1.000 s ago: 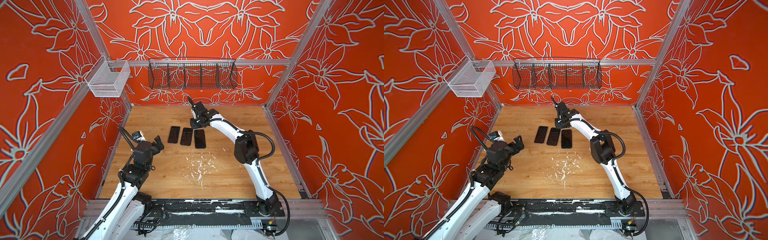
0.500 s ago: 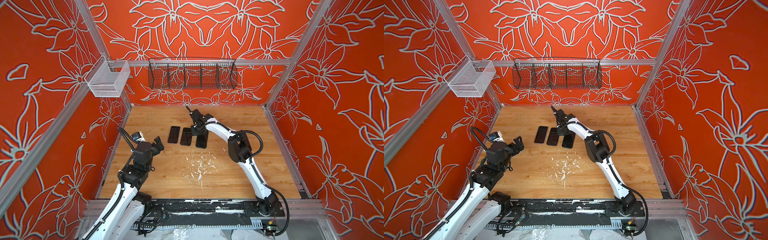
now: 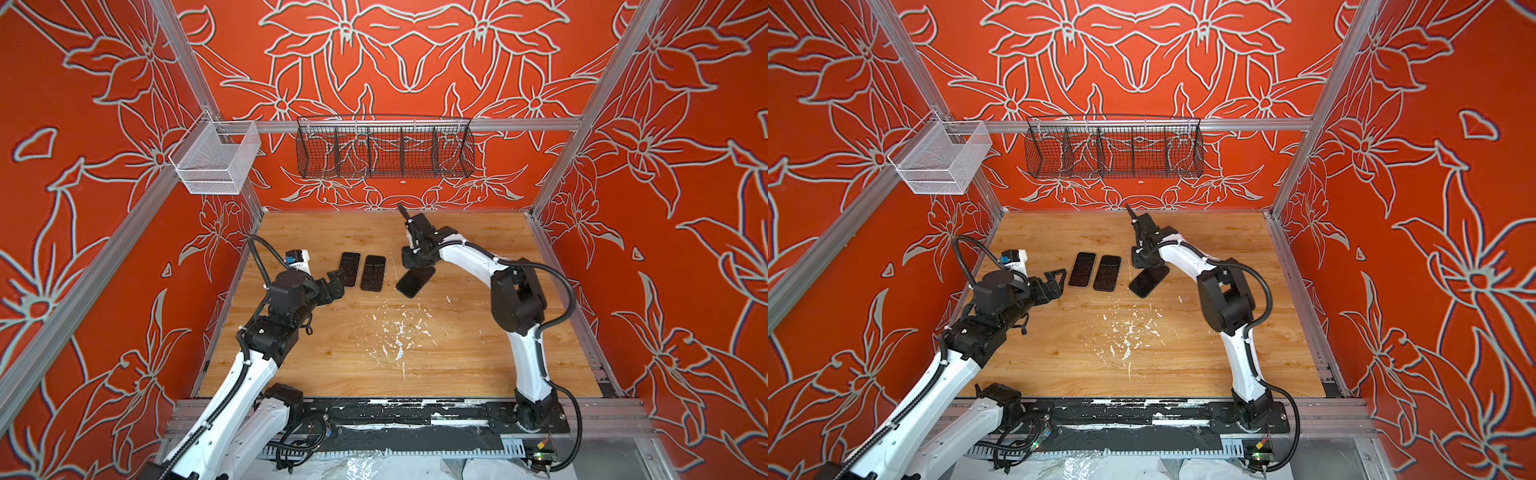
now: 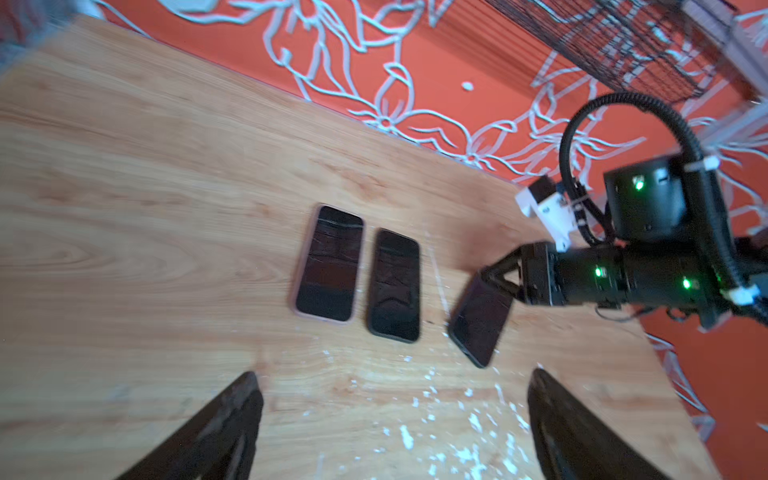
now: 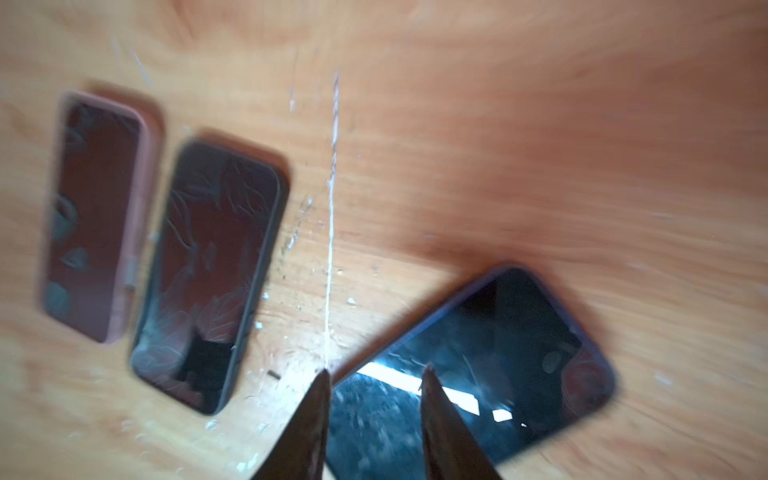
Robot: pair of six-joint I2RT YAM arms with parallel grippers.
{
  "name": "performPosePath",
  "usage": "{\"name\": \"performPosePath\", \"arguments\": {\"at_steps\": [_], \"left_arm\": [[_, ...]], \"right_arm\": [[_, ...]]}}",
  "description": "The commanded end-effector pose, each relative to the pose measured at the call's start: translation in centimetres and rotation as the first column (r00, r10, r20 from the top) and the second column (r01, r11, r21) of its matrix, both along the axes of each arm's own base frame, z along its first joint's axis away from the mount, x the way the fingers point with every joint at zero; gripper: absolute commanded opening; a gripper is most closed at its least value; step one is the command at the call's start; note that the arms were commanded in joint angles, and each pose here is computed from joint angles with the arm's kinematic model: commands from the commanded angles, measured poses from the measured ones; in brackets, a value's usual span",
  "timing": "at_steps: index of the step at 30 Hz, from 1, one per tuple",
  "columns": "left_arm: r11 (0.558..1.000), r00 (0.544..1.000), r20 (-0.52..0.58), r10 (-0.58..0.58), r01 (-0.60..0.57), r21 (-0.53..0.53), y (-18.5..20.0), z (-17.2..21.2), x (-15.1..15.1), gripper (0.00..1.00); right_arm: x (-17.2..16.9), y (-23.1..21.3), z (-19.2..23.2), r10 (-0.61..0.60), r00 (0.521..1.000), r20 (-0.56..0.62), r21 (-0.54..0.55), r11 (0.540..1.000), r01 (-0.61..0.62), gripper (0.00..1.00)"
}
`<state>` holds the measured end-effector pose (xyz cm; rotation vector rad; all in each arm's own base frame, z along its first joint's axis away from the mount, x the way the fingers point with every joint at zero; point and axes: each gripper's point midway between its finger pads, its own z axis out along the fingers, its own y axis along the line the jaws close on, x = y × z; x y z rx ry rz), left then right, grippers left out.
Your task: Put the phone into the phone case
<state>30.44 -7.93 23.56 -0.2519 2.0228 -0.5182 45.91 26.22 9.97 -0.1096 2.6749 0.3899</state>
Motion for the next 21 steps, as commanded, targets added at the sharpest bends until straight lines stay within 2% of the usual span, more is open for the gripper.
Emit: {"name": "performPosePath", "arguments": {"at_steps": [1, 4, 9, 14, 16, 21], "left_arm": [[0.968, 0.976, -0.084, -0.203, 0.187, -0.167, -4.4, -1.2, -0.2, 0.97], [0.952, 0.962, -0.122, -0.245, 0.214, -0.22, -6.6, -2.5, 0.0, 0.97], [0.937, 0.937, -0.218, -0.274, 0.209, -0.279, -10.3, -5.7, 0.9, 0.97], [0.915, 0.924, -0.328, -0.196, 0.052, -0.4, -11.4, -10.2, 2.4, 0.97], [0.899, 0.923, -0.34, -0.18, 0.014, -0.437, -11.8, -11.5, 2.9, 0.97], [0.895, 0.92, -0.352, -0.173, -0.002, -0.446, -13.4, -12.9, 4.1, 0.97]], "right_arm": [[0.7, -2.9, 1.4, -0.026, 1.0, 0.01, 0.075, 0.997, 0.025, 0.49], [0.5, -4.7, 0.1, -0.011, 0.999, -0.039, 0.101, 0.995, 0.015, 0.6], [1.0, -5.5, -2.2, 0.025, 0.997, -0.079, 0.099, 0.995, -0.017, 0.66], [1.7, -5.2, -3.6, 0.062, 0.992, -0.108, 0.16, 0.986, -0.044, 0.73], [1.7, -4.8, -4.2, 0.086, 0.989, -0.122, 0.181, 0.981, -0.063, 0.75], [1.1, -4.3, -5.7, 0.123, 0.98, -0.157, 0.2, 0.976, -0.091, 0.76]]}}
